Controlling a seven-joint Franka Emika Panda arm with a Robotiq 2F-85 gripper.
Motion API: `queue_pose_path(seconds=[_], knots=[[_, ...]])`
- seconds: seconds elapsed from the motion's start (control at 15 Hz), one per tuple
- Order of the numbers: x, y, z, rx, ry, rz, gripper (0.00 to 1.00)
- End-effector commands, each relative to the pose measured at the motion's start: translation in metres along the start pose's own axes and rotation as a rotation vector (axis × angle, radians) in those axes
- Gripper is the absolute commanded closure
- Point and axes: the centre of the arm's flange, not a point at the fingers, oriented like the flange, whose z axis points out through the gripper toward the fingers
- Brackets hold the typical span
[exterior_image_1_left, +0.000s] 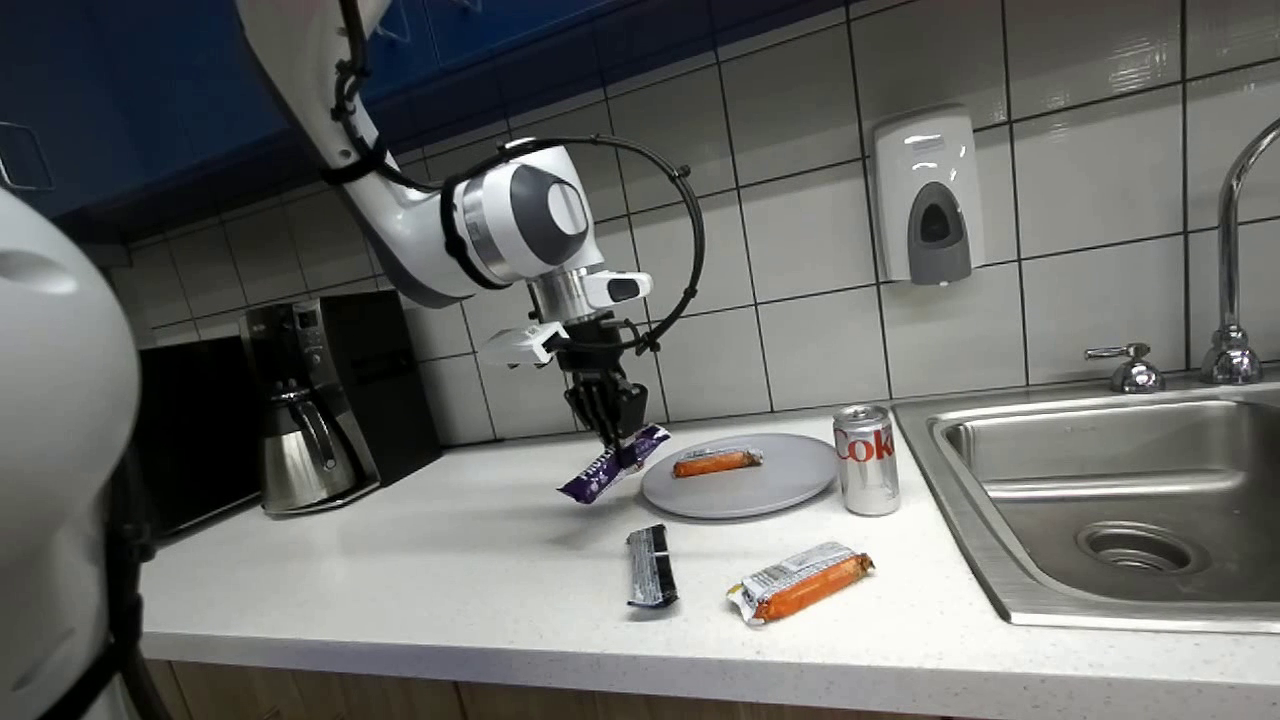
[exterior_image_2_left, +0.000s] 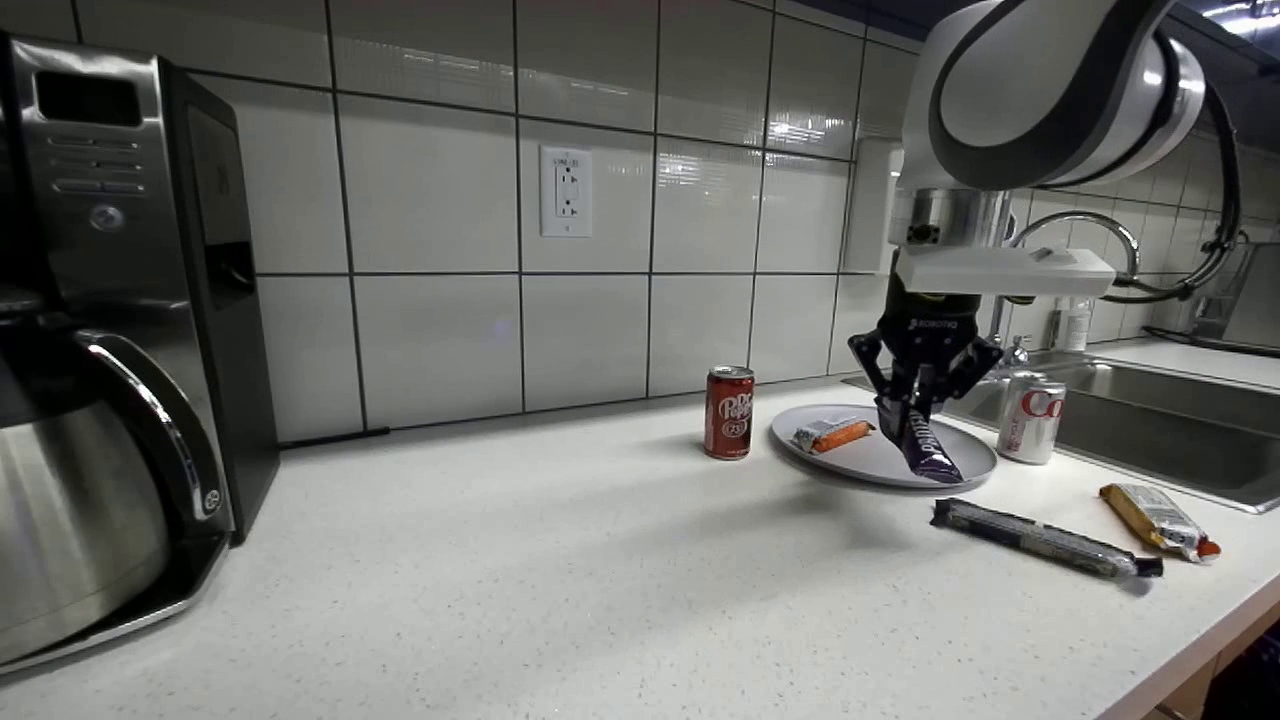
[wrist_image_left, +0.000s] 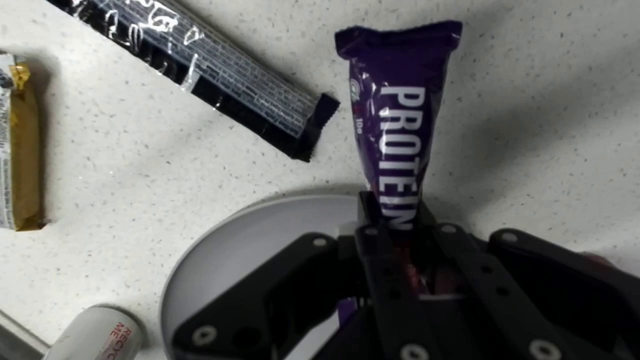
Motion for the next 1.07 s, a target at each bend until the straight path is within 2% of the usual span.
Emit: queue_pose_path(seconds=[0.0, 0.4, 1.0], knots=[[0.032, 0.002, 0.007, -0.027, -0.015, 0.117, 0.96], [0.073, 0.009, 0.023, -0.017, -0.036, 0.246, 0.96], [0.086, 0.027, 0.009, 0.032, -0.102, 0.384, 0.96]])
